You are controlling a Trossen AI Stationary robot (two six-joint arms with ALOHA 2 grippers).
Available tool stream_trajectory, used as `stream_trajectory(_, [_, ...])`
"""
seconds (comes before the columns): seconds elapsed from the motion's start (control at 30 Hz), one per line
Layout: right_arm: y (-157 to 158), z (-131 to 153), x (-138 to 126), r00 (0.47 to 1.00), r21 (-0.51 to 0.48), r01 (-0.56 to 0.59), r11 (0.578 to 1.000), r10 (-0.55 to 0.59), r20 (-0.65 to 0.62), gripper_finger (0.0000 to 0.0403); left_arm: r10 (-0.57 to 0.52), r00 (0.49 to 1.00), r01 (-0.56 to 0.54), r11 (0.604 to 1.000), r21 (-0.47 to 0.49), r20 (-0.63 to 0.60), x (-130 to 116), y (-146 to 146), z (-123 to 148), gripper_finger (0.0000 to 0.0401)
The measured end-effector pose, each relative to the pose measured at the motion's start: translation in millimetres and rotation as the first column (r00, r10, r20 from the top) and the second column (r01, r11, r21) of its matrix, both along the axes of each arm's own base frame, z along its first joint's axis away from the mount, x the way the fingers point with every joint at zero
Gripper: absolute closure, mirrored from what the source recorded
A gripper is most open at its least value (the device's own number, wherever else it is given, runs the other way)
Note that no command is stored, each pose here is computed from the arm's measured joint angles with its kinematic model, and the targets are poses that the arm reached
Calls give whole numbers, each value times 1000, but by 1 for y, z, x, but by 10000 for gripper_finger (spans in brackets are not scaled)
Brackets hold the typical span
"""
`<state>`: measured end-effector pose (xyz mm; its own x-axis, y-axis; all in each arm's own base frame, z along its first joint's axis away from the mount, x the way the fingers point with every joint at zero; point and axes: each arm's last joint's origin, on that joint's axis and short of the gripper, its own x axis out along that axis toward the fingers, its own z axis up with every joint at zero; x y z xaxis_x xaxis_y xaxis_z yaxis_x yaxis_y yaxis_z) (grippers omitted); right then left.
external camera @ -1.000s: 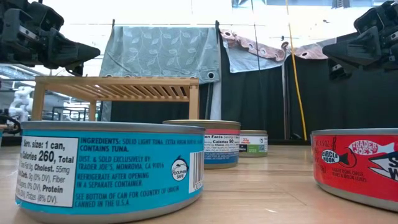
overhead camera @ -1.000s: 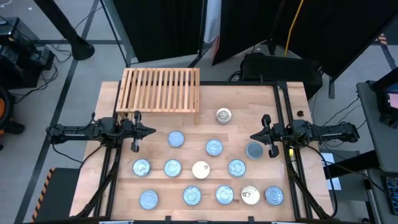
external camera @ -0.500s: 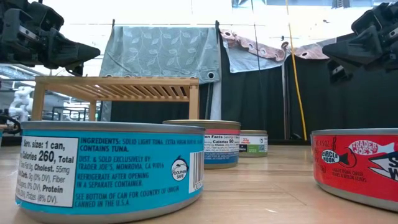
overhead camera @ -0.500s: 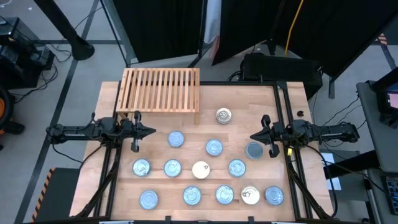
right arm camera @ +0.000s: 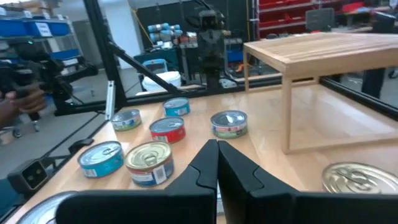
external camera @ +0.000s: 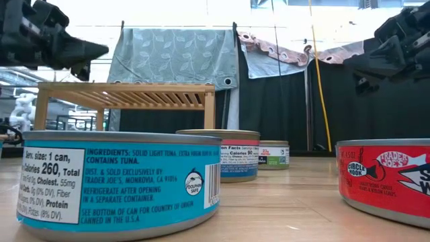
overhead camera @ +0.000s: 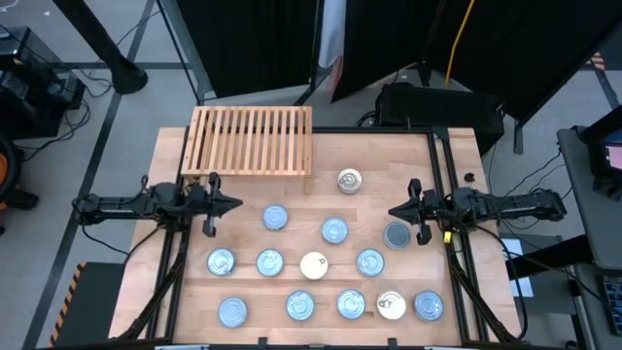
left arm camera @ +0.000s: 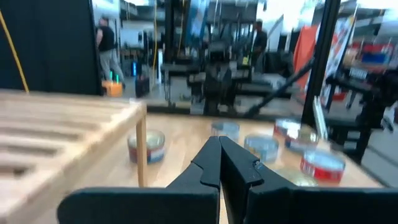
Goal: Stack canned seafood by type on shelf
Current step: Put the top right blue can on the shelf
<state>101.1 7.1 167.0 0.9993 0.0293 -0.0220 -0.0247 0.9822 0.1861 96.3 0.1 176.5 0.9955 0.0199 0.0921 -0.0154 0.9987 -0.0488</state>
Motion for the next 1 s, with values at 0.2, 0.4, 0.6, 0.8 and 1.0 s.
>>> stream_trajectory(0.2, [0,22,-1,999,-35,4,999,-2,48,403,0,994,0,1000,-1,110,-3,0,15,399])
stream_trajectory(0.4, [-3,56,-4,990,-108,98,989,-87,108,403,3,989,-3,1000,-1,146,-7,0,42,399])
stream_trajectory(0.6, [-4,71,1,984,-155,160,975,-146,97,403,19,989,-23,999,27,147,-9,1,74,399])
stream_trajectory(0.8, [-6,83,8,971,-175,235,956,-224,81,403,38,991,-41,999,27,132,-1,1,102,399])
stream_trajectory(1.0, [-6,103,18,963,-178,260,949,-242,117,403,45,997,-50,997,65,68,18,1,119,399])
